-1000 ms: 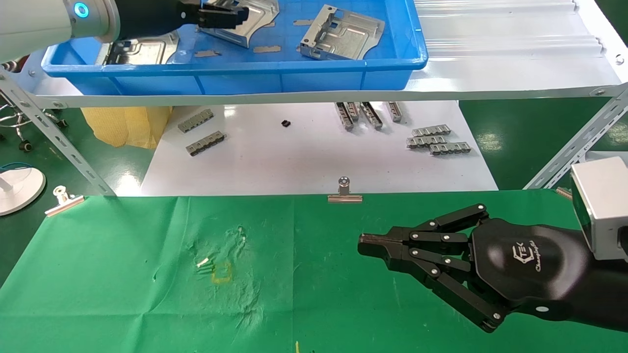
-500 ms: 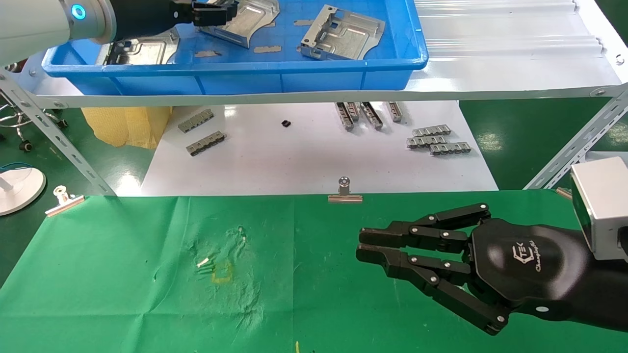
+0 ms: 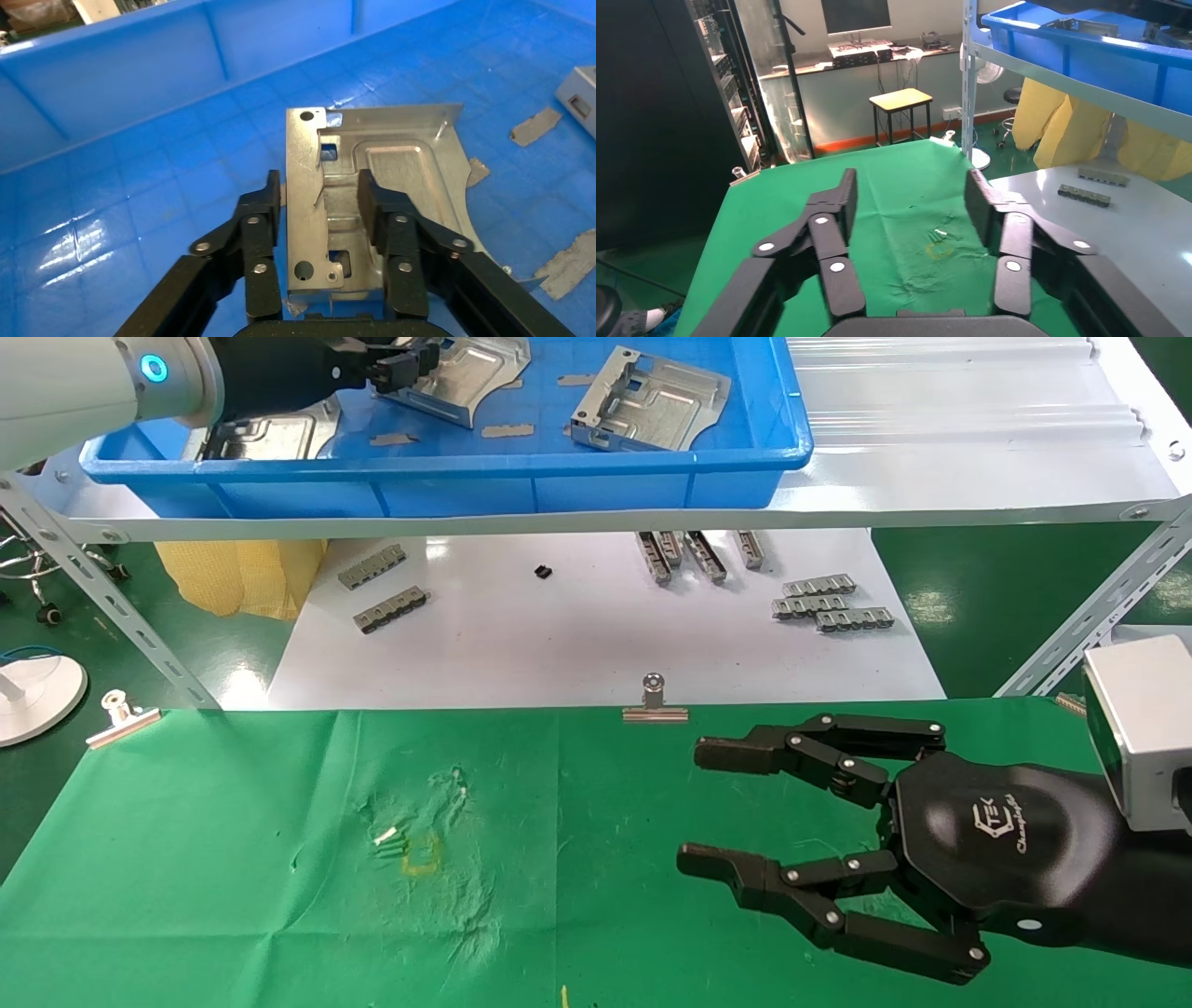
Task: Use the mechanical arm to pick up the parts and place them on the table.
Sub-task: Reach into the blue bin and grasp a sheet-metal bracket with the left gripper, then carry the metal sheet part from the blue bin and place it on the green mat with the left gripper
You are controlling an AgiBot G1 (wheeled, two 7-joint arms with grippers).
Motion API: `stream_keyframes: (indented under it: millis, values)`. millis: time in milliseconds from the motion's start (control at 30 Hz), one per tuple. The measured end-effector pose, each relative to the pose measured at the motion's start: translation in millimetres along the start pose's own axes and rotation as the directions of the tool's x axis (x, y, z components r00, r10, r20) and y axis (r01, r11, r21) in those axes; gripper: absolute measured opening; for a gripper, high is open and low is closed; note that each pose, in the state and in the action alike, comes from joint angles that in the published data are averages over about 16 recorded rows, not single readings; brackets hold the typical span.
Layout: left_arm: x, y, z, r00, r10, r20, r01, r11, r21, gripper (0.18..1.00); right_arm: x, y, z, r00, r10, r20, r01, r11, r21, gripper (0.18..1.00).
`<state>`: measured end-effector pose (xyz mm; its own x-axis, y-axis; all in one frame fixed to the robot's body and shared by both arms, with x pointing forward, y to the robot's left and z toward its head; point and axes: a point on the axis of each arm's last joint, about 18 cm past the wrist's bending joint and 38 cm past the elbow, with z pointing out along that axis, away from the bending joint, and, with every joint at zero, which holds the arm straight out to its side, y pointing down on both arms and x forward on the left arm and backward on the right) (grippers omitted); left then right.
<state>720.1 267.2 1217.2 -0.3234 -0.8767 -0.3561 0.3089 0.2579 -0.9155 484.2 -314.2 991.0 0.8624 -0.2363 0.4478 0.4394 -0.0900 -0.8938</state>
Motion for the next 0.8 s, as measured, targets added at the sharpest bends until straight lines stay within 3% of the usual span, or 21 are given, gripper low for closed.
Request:
stream_keyframes:
  millis: [367, 633, 800]
  values:
    - [-2, -12, -2, 1.000, 0.007, 0.001, -0.007, 0.999, 0.034, 0.334, 0, 0, 0, 1.000, 0.000, 0.000, 0.000, 1.000, 0.000, 0.744]
    - [2, -35, -17, 0.995, 0.058, -0.082, -0.049, 0.993, 0.111, 0.284, 0, 0, 0, 1.000, 0.000, 0.000, 0.000, 1.000, 0.000, 0.884]
    - [11, -38, -35, 0.971, 0.138, -0.196, -0.106, 0.980, 0.166, 0.277, 0, 0, 0, 1.000, 0.000, 0.000, 0.000, 1.000, 0.000, 0.944]
